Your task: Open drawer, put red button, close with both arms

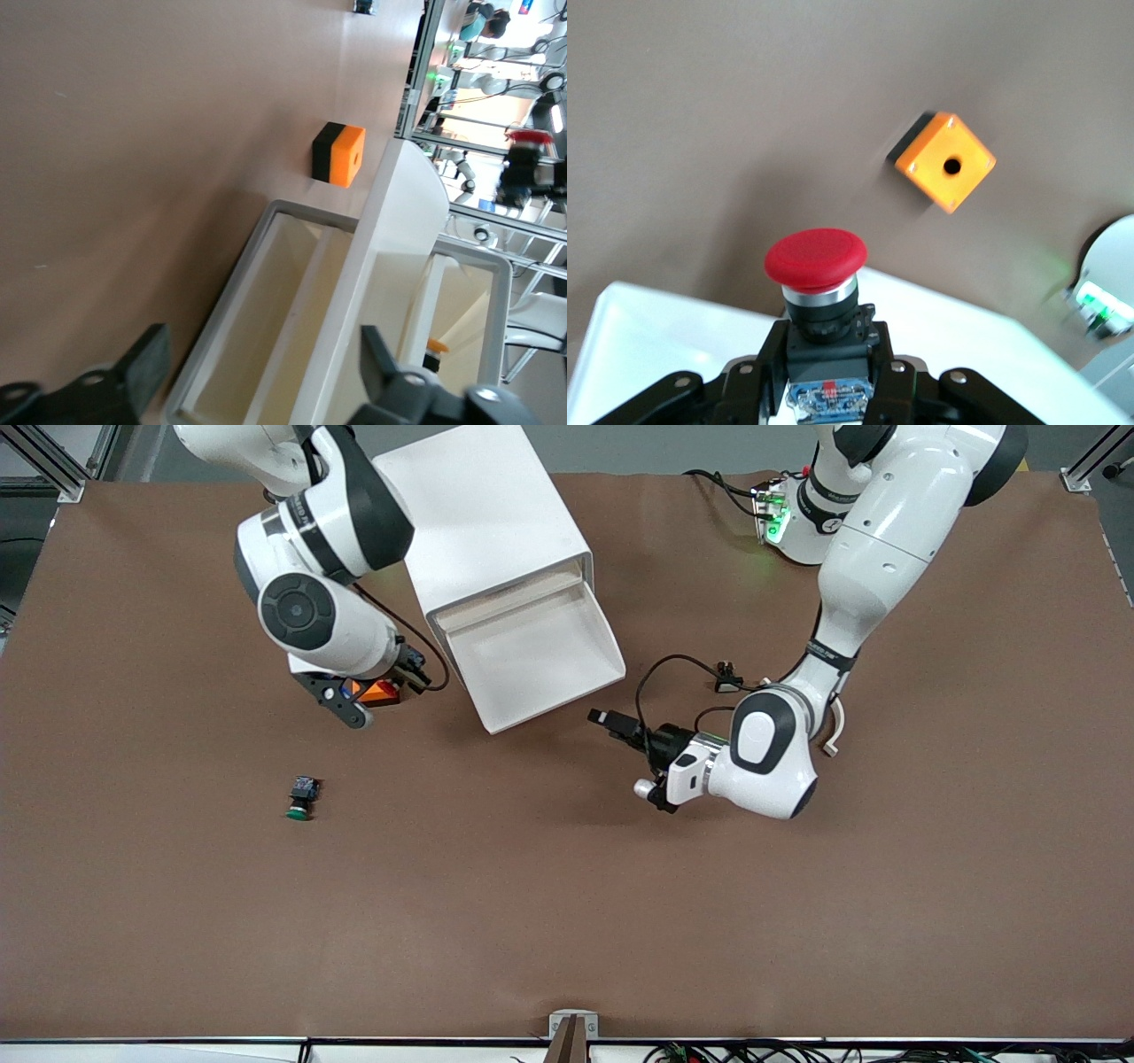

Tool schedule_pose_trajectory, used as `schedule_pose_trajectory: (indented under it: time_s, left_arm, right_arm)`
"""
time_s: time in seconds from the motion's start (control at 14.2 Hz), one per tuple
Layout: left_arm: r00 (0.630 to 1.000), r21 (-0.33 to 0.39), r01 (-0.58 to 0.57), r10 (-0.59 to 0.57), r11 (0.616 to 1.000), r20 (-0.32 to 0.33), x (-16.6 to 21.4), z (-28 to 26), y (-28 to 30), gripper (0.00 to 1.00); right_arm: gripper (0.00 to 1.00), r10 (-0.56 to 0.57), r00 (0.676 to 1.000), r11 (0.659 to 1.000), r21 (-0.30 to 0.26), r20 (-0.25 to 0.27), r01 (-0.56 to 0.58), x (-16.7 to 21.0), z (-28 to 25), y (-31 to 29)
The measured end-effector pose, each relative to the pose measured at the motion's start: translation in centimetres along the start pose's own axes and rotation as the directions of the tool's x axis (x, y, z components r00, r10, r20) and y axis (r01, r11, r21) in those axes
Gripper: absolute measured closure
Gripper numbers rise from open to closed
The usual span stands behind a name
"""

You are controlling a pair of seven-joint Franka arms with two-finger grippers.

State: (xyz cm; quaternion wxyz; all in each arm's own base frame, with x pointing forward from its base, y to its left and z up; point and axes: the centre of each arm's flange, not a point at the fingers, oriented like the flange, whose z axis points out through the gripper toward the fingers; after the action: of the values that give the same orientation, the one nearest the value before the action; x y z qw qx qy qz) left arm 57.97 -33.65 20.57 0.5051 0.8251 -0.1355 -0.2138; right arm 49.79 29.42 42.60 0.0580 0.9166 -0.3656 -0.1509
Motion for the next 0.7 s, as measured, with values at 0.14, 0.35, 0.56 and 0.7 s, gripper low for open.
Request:
schedule_pose_trajectory:
  time_s: [0.14,0.35,0.56,0.7]
  left_arm:
    - [1.0,0.049,0.023,-0.024,0.999,0.009,0.5,-3.3,0.6,0.0]
    - [0.989,0.129,0.144,-0.146,0.981,0.006,0.9,-7.9,2.7,0.0]
    - [0.971,0.232,0.237,-0.236,0.944,-0.032,1.1,-10.3,3.4,0.0]
    - [0.959,0.284,0.282,-0.277,0.916,-0.059,1.0,-11.6,2.9,0.0]
  right_arm:
    - [0.59,0.06,0.998,0.997,0.045,0.004,-0.06,-2.2,-0.5,-1.1]
    - [0.59,0.133,0.99,0.982,0.128,0.04,-0.137,-4.8,-0.8,-2.7]
    - [0.59,0.197,0.978,0.959,0.194,0.067,-0.206,-8.0,-0.5,-4.5]
    - [0.59,0.231,0.97,0.946,0.215,0.072,-0.241,-10.0,0.7,-5.8]
